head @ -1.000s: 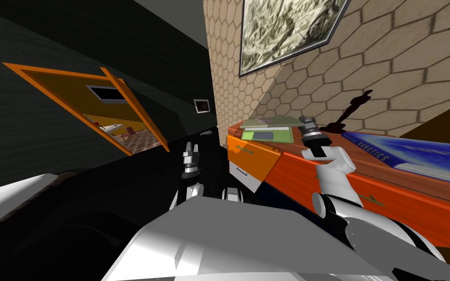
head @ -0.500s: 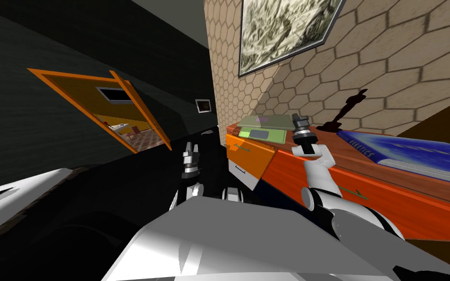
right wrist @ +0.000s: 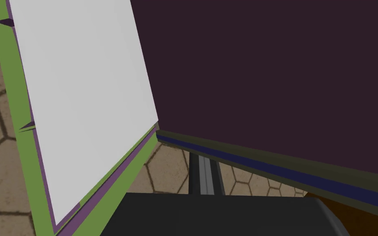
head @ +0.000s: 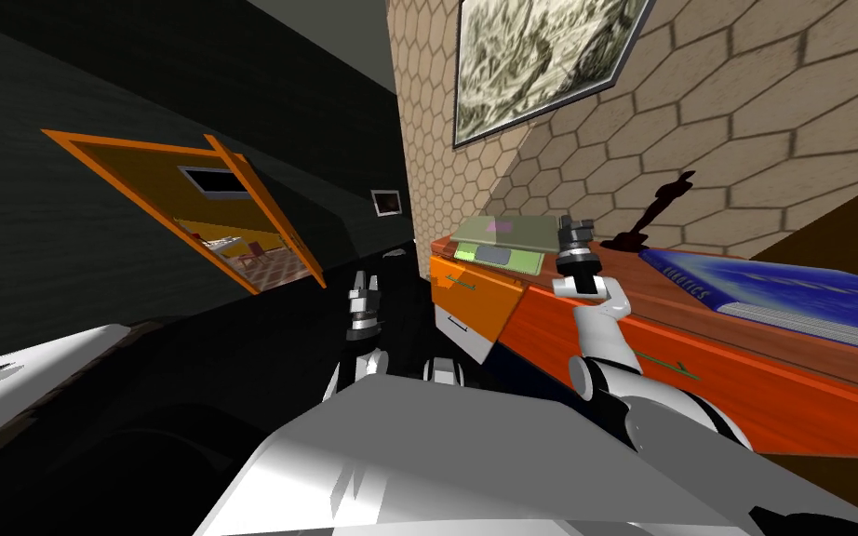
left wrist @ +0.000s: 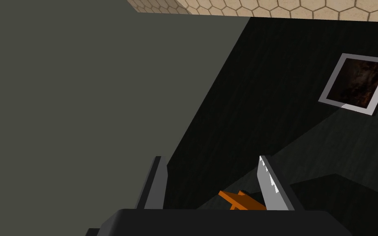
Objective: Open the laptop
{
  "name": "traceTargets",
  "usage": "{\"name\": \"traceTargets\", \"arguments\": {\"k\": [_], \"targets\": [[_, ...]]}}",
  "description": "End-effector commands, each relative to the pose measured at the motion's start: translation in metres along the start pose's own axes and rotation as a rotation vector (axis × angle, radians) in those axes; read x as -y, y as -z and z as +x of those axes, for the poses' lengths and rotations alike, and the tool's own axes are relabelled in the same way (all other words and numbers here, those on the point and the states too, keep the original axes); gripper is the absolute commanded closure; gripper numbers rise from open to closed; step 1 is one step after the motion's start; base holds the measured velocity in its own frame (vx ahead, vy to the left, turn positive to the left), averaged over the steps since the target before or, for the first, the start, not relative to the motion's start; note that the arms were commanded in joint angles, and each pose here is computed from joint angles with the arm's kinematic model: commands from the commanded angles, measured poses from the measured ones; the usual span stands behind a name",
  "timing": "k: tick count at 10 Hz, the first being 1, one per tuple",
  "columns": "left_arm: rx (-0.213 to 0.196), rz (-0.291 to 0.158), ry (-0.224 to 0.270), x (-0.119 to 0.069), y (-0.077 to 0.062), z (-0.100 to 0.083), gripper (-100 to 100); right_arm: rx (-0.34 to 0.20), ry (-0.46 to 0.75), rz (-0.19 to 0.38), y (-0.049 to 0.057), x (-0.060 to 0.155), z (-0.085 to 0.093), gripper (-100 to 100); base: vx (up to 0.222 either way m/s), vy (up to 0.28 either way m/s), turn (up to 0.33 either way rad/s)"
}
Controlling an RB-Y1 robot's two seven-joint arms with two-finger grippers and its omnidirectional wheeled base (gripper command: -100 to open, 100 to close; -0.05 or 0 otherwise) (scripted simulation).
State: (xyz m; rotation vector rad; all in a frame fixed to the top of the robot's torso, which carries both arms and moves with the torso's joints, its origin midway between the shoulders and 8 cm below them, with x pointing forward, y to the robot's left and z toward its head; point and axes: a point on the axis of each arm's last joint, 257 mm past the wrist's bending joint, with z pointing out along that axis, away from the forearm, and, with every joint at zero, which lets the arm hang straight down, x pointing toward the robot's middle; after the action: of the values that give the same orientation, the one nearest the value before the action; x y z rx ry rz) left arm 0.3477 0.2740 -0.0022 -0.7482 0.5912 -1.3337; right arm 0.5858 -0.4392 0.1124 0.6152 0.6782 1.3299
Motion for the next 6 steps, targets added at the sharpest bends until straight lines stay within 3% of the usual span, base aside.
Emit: {"name": "traceTargets", "arguments": {"k": [1,2,4,6], "targets": [[0.000,0.000,0.000,0.000,0.000,0.000,0,-0.031,-0.183,-0.057,-0.011,-0.006,0.040,100,-0.130,-0.105,0.080],[0.000,0.000,0.000,0.000,0.000,0.000,0,-0.020,-0.253,-0.080,-0.017,-0.013,0.044,100,-0.140,-0.153,0.121],[0.000,0.000,0.000,0.000,0.000,0.000,0,0.012,-0.409,-0.085,-0.011,-0.005,0.052,100,-0.014,-0.070,-0.004],[0.000,0.000,0.000,0.000,0.000,0.000,0,0.037,-0.462,-0.100,-0.011,-0.007,0.045,100,0.014,0.009,-0.013]]}}
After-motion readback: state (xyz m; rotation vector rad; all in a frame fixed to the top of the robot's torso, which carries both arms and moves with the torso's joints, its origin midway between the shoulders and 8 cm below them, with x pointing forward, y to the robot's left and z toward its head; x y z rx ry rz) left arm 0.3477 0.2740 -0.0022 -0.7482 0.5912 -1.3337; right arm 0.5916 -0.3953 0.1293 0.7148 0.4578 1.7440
